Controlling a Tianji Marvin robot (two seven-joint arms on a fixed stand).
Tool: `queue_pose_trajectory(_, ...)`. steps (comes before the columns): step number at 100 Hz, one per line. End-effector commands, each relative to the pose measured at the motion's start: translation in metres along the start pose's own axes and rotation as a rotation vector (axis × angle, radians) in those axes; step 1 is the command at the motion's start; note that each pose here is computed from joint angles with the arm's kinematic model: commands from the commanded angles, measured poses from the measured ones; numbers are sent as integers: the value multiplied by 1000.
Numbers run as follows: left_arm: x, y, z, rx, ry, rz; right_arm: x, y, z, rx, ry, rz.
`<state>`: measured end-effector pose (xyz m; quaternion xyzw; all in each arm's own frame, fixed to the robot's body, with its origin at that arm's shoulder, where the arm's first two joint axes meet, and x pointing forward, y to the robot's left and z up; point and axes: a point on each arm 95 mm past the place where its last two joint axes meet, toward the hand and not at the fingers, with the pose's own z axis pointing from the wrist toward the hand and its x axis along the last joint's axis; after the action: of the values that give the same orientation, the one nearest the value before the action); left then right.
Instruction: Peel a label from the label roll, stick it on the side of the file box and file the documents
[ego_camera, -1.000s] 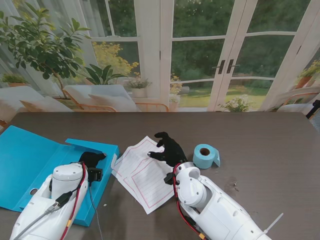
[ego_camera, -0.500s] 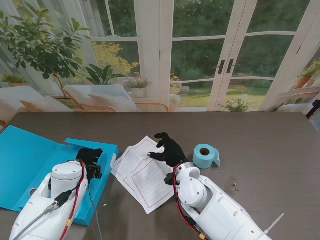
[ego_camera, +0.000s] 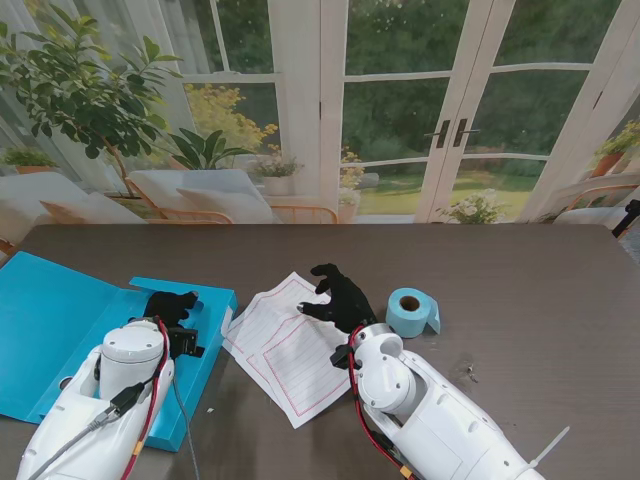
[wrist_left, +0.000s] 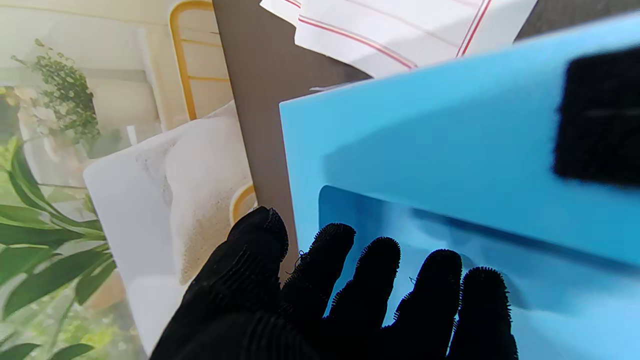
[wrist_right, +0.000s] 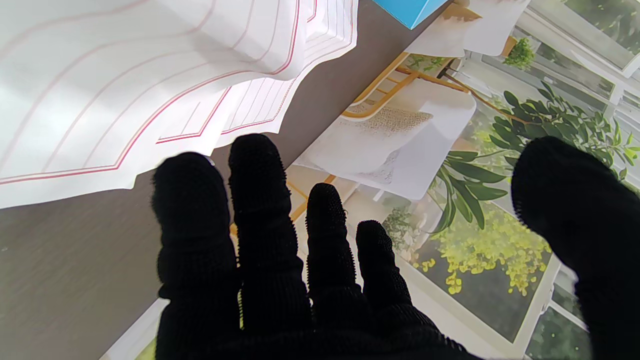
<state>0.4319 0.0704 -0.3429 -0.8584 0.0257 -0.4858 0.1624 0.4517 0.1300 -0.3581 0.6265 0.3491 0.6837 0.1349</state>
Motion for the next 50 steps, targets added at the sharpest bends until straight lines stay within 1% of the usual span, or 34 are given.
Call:
queue_pose_trajectory(1, 6, 1, -3, 14, 41, 34, 0, 0, -1, 9, 6, -4)
queue_pose_trajectory(17, 22, -3, -13, 59, 142, 87, -2, 6, -2, 2, 15, -26)
queue_pose_trajectory(27, 33, -4, -20, 73, 209, 121, -1, 10, -5, -4, 20, -30)
queue_pose_trajectory(30, 36, -4, -22, 76, 231, 129, 5, 13, -9, -7, 29, -29)
queue_pose_trajectory(36, 41, -4, -27, 79, 273, 144, 9, 17, -16, -6, 30, -39)
queue_pose_trajectory(50, 51, -1, -38, 61, 393, 175, 11, 27, -31, 1, 43, -45)
